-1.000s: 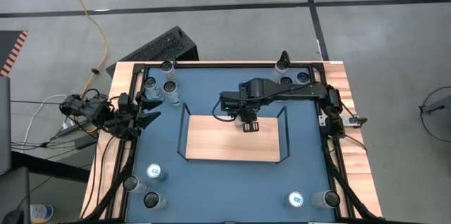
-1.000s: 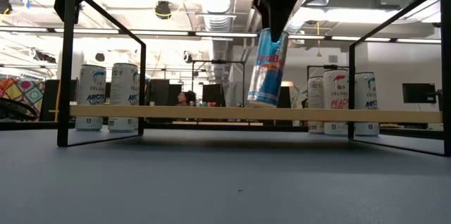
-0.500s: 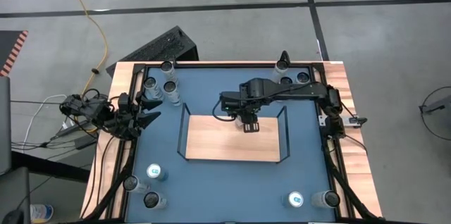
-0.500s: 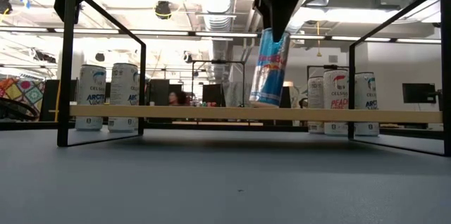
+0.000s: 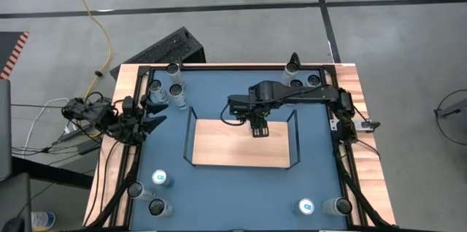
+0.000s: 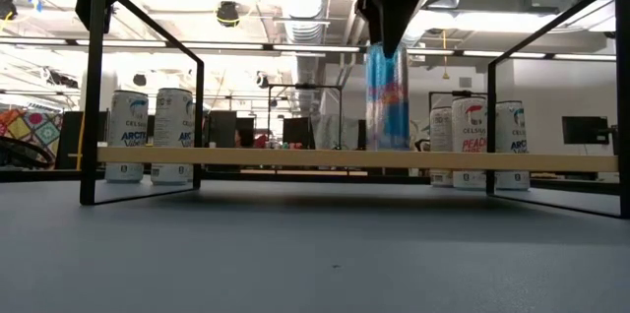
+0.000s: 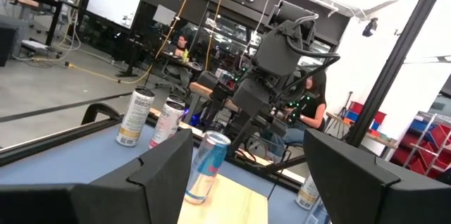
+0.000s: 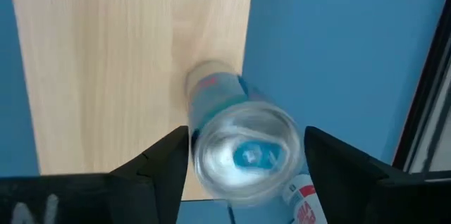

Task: Place canned beverage on shelf
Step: Put the top right blue soda can on the shelf

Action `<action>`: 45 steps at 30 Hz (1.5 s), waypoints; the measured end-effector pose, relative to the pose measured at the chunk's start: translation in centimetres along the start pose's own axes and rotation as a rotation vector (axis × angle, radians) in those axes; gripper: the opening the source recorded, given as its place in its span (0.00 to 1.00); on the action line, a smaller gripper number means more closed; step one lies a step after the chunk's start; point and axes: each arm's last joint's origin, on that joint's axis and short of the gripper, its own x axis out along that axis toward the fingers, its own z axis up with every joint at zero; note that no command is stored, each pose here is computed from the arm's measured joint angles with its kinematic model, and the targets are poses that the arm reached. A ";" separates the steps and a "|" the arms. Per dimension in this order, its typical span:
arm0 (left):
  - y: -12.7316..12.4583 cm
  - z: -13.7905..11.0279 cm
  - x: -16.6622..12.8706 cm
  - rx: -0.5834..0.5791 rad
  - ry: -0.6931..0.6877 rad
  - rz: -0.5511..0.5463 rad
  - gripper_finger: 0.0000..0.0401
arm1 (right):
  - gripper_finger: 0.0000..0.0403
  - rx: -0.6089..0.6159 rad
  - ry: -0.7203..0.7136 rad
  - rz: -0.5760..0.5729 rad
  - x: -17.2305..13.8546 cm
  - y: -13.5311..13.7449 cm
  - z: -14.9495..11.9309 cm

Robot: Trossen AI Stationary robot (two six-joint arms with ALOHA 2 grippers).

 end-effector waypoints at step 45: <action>0.1 -0.4 0.0 0.035 0.042 -0.001 0.64 | 0.66 0.354 -0.511 -0.169 -10.6 2.6 -11.0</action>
